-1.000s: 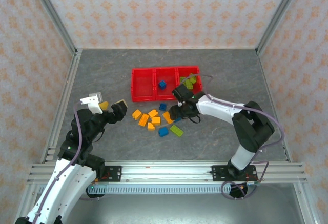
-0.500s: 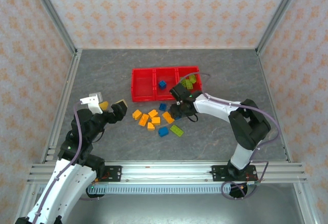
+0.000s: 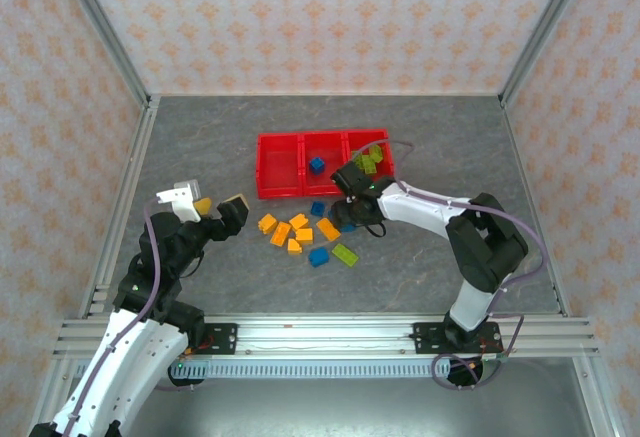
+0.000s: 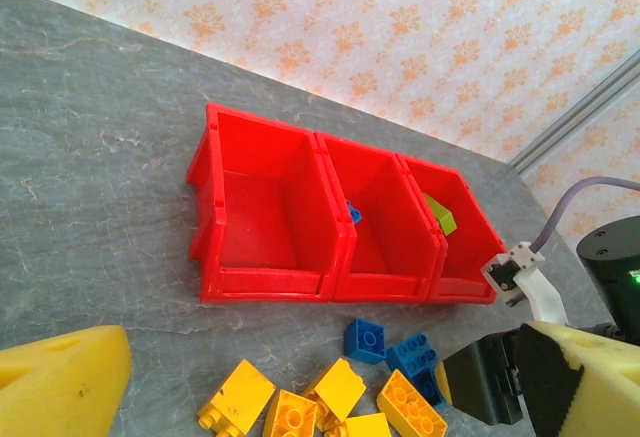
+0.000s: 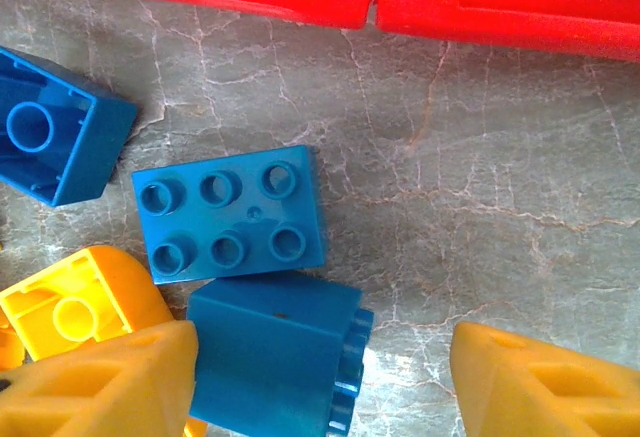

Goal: Sort the legos into containers by color
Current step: Pick up the lego from the center of the table, then place the lego in the container, then pick up the lego from the bottom-center of the table, then place the lego in the container, then pick up the lego from the bottom-center of the table.

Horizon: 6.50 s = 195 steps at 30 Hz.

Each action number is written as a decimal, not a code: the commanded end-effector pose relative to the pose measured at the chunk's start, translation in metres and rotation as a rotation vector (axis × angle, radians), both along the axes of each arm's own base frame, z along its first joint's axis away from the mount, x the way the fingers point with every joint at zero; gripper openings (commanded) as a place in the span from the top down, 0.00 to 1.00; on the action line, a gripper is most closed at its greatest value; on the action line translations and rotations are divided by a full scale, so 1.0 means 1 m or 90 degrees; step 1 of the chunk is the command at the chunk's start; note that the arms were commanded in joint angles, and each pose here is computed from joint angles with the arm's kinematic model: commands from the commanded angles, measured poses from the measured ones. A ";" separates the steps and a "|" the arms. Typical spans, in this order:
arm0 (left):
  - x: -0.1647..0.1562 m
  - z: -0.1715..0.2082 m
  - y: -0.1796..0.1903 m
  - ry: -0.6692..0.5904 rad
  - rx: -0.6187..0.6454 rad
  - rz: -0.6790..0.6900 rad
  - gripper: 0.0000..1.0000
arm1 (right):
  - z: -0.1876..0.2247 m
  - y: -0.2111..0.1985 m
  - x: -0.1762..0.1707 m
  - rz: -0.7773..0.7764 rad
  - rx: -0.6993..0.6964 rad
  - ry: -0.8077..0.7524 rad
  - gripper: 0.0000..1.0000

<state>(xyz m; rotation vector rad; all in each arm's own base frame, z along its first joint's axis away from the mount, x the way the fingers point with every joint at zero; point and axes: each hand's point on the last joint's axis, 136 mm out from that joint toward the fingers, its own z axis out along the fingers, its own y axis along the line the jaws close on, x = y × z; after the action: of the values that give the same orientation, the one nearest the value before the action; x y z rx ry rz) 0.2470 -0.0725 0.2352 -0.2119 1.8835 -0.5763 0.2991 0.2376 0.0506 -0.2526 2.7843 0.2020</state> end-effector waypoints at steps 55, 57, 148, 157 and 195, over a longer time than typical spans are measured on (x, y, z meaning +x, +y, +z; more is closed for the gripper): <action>-0.003 0.013 -0.002 -0.039 -0.002 -0.012 0.00 | 0.105 0.069 0.122 -0.020 0.041 -0.152 0.62; -0.005 0.015 -0.002 -0.045 -0.004 -0.011 0.01 | 0.096 0.065 0.128 -0.026 0.017 -0.142 0.62; -0.004 0.014 0.000 -0.043 0.000 -0.005 0.00 | 0.123 -0.035 0.096 0.135 -0.029 -0.218 1.00; -0.004 0.014 0.000 -0.045 -0.001 -0.005 0.01 | 0.091 -0.029 0.169 0.061 -0.023 -0.198 0.90; 0.001 0.006 -0.002 -0.022 0.002 -0.007 0.01 | 0.192 -0.084 0.061 -0.120 0.232 -0.430 0.00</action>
<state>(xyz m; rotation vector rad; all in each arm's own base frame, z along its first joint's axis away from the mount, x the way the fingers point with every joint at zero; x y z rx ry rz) 0.2473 -0.0725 0.2352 -0.2121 1.8830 -0.5760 0.3701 0.1337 0.2655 0.0651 1.9190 0.3666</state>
